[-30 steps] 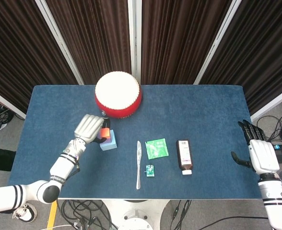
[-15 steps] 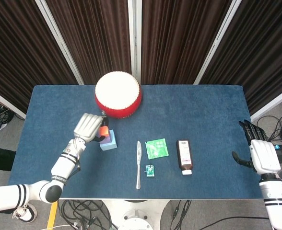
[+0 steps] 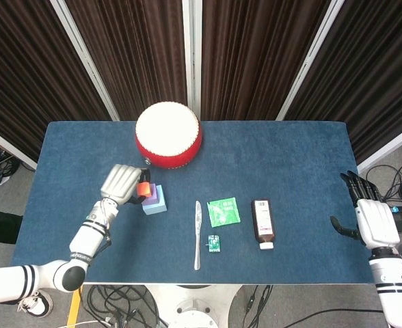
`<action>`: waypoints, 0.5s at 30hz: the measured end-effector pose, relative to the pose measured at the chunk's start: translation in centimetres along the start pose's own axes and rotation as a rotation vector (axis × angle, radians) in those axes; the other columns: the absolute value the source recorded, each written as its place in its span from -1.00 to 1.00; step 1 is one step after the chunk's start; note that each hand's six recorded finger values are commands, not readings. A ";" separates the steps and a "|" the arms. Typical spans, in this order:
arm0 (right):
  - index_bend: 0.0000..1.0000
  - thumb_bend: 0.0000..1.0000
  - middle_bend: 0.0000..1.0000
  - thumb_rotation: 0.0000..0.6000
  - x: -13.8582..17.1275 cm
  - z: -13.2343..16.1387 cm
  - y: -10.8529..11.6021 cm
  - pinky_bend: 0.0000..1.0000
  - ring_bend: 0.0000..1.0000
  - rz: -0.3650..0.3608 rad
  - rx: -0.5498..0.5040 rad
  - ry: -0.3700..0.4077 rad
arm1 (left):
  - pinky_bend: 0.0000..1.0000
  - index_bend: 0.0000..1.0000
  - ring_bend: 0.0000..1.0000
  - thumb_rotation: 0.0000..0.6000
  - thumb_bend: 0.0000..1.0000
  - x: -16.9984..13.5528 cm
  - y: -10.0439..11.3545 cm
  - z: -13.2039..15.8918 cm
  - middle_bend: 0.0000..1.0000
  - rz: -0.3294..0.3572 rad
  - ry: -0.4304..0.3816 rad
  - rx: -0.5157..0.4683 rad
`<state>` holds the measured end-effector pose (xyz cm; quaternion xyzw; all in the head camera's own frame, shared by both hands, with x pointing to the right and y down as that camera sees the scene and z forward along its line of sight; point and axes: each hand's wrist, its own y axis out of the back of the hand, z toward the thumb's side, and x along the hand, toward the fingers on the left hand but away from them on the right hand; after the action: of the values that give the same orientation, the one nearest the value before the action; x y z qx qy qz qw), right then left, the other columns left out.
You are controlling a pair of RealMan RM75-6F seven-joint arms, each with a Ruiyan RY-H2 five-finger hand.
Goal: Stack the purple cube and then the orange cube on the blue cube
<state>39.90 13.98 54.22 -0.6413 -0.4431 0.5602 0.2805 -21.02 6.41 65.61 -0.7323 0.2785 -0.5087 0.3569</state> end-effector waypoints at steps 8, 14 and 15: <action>-1.00 -0.56 -1.00 1.00 0.0 0.1 0.0 -1.00 -1.00 -0.001 -0.001 0.000 | 0.27 0.09 0.13 1.00 -0.47 0.1 -0.2 -0.1 0.29 -0.005 0.005 -0.001; -1.00 -0.56 -1.00 1.00 0.0 0.0 0.0 -1.00 -1.00 -0.001 -0.001 -0.001 | 0.27 0.09 0.13 1.00 -0.47 0.2 -0.4 0.0 0.29 -0.010 0.004 -0.006; -1.00 -0.56 -1.00 1.00 0.0 0.0 0.0 -1.00 -1.00 -0.001 -0.001 -0.002 | 0.27 0.09 0.13 1.00 -0.47 0.2 -0.4 0.0 0.29 -0.011 0.004 -0.007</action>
<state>39.89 13.92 54.19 -0.6406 -0.4439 0.5605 0.2800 -20.92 6.47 66.07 -0.7340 0.2771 -0.5110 0.3510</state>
